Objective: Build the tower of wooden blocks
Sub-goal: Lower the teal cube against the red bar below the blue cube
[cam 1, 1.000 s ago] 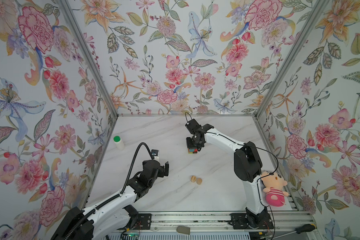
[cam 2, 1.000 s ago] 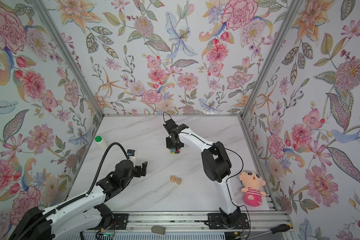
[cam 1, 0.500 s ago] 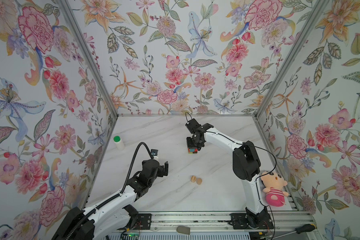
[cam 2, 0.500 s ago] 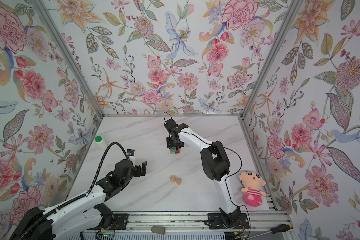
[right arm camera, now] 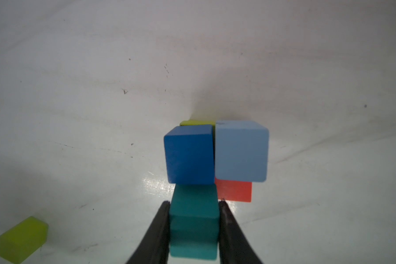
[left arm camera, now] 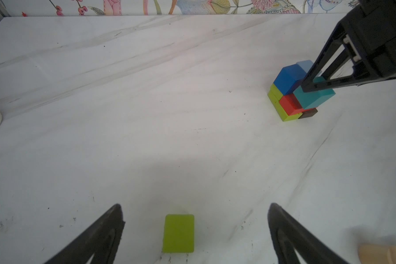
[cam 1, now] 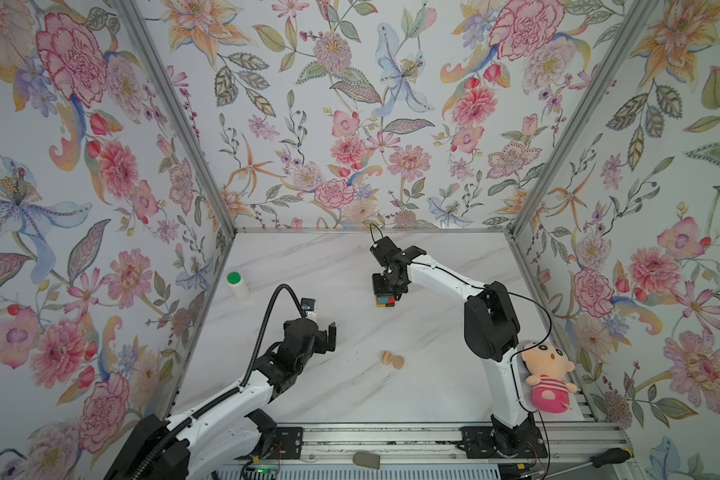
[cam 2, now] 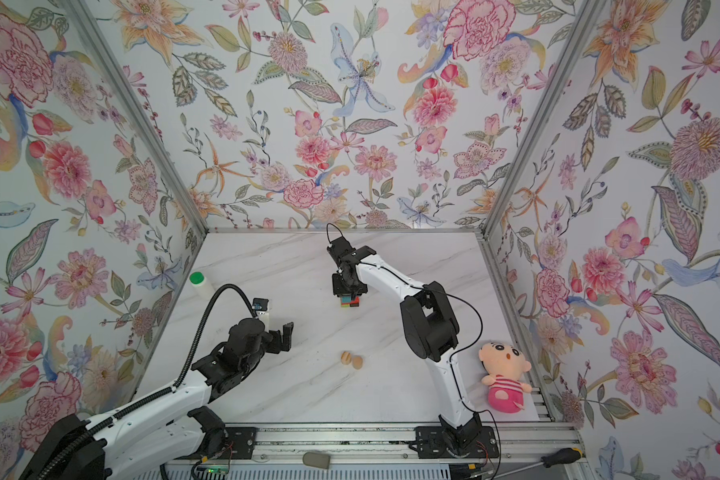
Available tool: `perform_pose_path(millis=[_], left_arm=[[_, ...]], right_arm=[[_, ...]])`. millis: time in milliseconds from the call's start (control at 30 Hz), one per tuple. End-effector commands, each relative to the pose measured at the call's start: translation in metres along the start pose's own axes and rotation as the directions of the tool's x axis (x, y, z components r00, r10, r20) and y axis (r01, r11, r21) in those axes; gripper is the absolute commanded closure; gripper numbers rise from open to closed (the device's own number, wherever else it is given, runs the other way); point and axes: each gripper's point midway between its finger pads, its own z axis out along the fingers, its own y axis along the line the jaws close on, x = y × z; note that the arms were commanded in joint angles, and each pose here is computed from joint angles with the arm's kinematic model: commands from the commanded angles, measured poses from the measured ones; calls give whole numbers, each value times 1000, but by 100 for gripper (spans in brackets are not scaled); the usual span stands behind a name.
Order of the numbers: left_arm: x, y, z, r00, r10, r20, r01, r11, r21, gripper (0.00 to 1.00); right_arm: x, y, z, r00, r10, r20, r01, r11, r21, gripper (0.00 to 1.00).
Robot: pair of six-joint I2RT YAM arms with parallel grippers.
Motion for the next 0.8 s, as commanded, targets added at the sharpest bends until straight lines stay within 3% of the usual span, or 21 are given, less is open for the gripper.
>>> perform_pose_path(millis=[0,767], left_arm=[[-14,-1,-2,999,-7,37,7,1000,13,1],[-16,2,-4,999,-14,46,14,1000,8,1]], right_arm=[[1,-1,6,1000,-5,-29,6,1000,6,67],[-2,1,9,999,-7,-35,7,1000,7,62]])
